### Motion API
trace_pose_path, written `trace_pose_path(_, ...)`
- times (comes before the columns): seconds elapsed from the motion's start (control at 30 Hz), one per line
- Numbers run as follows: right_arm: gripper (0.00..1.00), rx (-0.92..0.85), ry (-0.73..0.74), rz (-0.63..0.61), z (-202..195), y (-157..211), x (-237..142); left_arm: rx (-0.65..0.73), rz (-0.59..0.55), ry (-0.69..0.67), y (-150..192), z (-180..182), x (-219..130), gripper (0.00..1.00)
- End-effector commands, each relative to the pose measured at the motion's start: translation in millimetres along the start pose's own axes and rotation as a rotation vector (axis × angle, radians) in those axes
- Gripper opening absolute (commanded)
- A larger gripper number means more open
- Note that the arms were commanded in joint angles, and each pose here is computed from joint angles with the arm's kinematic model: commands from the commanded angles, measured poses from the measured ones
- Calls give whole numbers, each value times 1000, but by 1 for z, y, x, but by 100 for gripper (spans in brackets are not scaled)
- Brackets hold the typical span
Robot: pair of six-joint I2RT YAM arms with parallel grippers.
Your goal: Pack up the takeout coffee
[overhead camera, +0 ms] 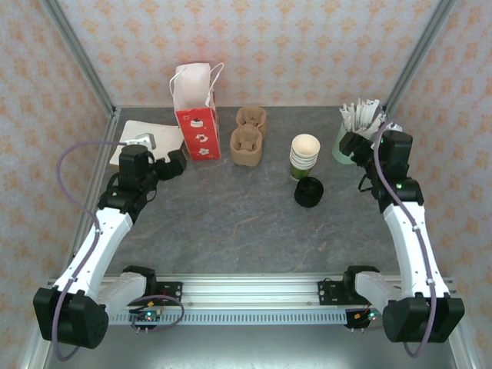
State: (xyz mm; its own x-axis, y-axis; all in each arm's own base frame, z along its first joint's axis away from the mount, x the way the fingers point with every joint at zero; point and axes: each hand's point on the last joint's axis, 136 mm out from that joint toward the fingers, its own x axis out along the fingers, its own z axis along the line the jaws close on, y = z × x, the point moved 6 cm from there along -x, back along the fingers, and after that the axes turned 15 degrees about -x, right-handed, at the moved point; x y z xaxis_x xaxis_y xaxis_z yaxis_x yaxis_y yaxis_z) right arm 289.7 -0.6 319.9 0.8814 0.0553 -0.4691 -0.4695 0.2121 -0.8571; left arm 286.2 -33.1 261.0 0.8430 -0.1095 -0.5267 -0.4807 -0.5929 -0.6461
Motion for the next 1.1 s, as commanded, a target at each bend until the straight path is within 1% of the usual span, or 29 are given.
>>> trace_pose_path(0.0,79,157,-110,229,16,19,0,-60,220,86,30,-21,-10,97)
trace_pose_path(0.07,73,192,-148,282,24,14,5,-69,275,133,41,-34,-10,96)
trace_pose_path(0.2,66,191,-147,377,31,13,22,-87,330,181,58,-51,-7,94)
trace_pose_path(0.3,62,184,-141,432,34,16,37,-104,349,208,66,-60,-3,94)
trace_pose_path(0.47,56,156,-140,516,42,23,63,-119,354,242,70,-69,3,94)
trace_pose_path(0.8,46,115,-142,586,50,27,98,-115,346,228,70,-69,4,95)
trace_pose_path(1.07,34,114,-162,626,54,31,114,-114,341,216,69,-70,5,95)
